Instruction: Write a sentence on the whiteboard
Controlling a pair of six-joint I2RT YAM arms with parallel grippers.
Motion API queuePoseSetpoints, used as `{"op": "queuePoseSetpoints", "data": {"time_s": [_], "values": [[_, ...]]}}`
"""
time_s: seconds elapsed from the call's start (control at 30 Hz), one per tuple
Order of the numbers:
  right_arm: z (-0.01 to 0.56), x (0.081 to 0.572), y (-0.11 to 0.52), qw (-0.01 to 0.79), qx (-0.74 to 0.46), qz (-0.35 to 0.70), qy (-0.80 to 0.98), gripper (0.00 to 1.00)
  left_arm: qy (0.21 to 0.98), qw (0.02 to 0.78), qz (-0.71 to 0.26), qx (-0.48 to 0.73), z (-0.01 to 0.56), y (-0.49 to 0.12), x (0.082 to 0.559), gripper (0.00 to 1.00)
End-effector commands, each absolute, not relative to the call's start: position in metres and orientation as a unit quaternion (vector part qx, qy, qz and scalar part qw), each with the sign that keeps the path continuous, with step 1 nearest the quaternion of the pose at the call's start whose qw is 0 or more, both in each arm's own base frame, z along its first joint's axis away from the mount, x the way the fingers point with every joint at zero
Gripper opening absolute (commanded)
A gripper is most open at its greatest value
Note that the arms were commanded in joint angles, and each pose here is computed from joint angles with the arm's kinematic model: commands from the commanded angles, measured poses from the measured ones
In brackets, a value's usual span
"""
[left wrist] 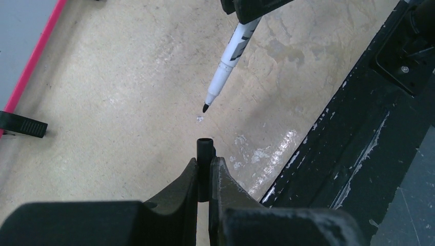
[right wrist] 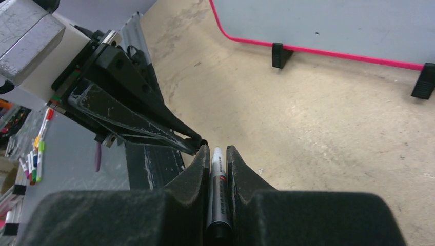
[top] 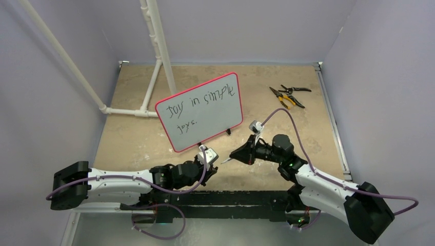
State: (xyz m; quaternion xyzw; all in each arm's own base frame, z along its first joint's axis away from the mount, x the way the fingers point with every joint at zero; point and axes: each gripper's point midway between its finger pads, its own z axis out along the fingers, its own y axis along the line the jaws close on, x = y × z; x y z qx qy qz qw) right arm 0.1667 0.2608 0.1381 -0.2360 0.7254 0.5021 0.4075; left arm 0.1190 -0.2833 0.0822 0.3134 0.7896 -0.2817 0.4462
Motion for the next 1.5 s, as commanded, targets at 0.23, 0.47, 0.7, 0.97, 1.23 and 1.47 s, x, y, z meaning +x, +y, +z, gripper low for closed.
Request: {"op": "queuePoseSetpoints", "data": {"time_s": [0.23, 0.47, 0.7, 0.97, 1.23, 1.47], "values": [[0.166, 0.153, 0.273, 0.399, -0.276, 0.552, 0.678, 0.00, 0.768, 0.451, -0.308, 0.334, 0.091, -0.293, 0.113, 0.00], [0.162, 0.152, 0.275, 0.388, -0.280, 0.556, 0.679, 0.00, 0.765, 0.454, -0.311, 0.335, 0.094, -0.293, 0.113, 0.00], [0.158, 0.150, 0.277, 0.378, -0.282, 0.559, 0.681, 0.00, 0.761, 0.453, -0.319, 0.337, 0.097, -0.296, 0.111, 0.00], [0.159, 0.150, 0.276, 0.378, -0.278, 0.560, 0.683, 0.00, 0.761, 0.448, -0.323, 0.340, 0.094, -0.296, 0.108, 0.00], [0.161, 0.152, 0.273, 0.388, -0.269, 0.553, 0.686, 0.00, 0.762, 0.446, -0.324, 0.340, 0.093, -0.293, 0.107, 0.00], [0.163, 0.154, 0.271, 0.396, -0.262, 0.549, 0.687, 0.00, 0.761, 0.443, -0.326, 0.343, 0.093, -0.293, 0.105, 0.00]]}}
